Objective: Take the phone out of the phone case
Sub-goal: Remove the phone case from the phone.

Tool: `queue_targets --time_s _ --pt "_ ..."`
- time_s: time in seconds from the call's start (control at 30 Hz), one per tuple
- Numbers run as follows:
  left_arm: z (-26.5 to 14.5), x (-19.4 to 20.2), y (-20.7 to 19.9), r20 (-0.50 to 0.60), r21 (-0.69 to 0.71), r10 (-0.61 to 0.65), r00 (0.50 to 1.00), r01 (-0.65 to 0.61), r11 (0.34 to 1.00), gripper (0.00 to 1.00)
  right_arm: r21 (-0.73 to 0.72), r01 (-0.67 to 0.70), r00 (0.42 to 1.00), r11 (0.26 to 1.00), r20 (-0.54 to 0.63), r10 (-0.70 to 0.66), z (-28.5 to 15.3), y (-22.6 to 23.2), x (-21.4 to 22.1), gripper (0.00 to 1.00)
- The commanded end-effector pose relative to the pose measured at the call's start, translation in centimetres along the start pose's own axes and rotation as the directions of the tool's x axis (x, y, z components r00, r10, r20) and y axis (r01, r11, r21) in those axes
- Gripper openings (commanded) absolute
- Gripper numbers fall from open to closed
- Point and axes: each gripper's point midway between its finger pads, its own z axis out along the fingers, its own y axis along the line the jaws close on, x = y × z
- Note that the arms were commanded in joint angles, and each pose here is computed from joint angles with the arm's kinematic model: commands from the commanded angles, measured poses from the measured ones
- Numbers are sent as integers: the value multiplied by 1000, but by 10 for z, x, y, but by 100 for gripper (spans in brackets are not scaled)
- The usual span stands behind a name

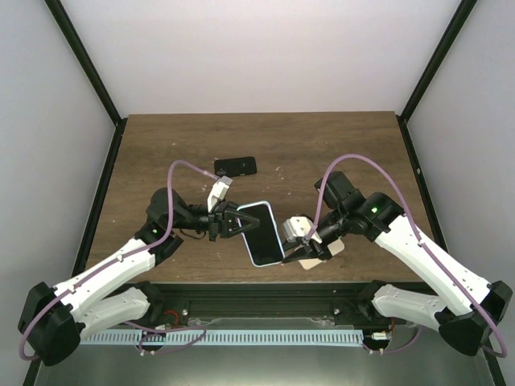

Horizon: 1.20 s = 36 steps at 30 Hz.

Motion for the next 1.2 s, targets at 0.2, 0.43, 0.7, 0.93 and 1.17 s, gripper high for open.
queue_targets --time_s 0.2,0.43,0.7,0.93,1.17 --pt "5 11 -53 -117 188 26 993 -4 982 0 126 160 986 979 -60 -153 -2 -37 -1 23" --pt "5 15 -55 -146 198 17 989 13 980 0 144 187 981 972 -86 -176 -1 -45 3 27" --pt "4 16 -56 -165 193 19 986 14 981 0 177 232 969 957 -125 -212 -5 -57 1 36" --pt "4 24 -53 -215 179 -23 976 62 982 0 305 259 955 916 -223 -196 -14 -94 3 34" --pt "5 30 -45 -250 147 -48 967 87 985 0 296 108 993 949 -78 -88 -13 -90 -18 36"
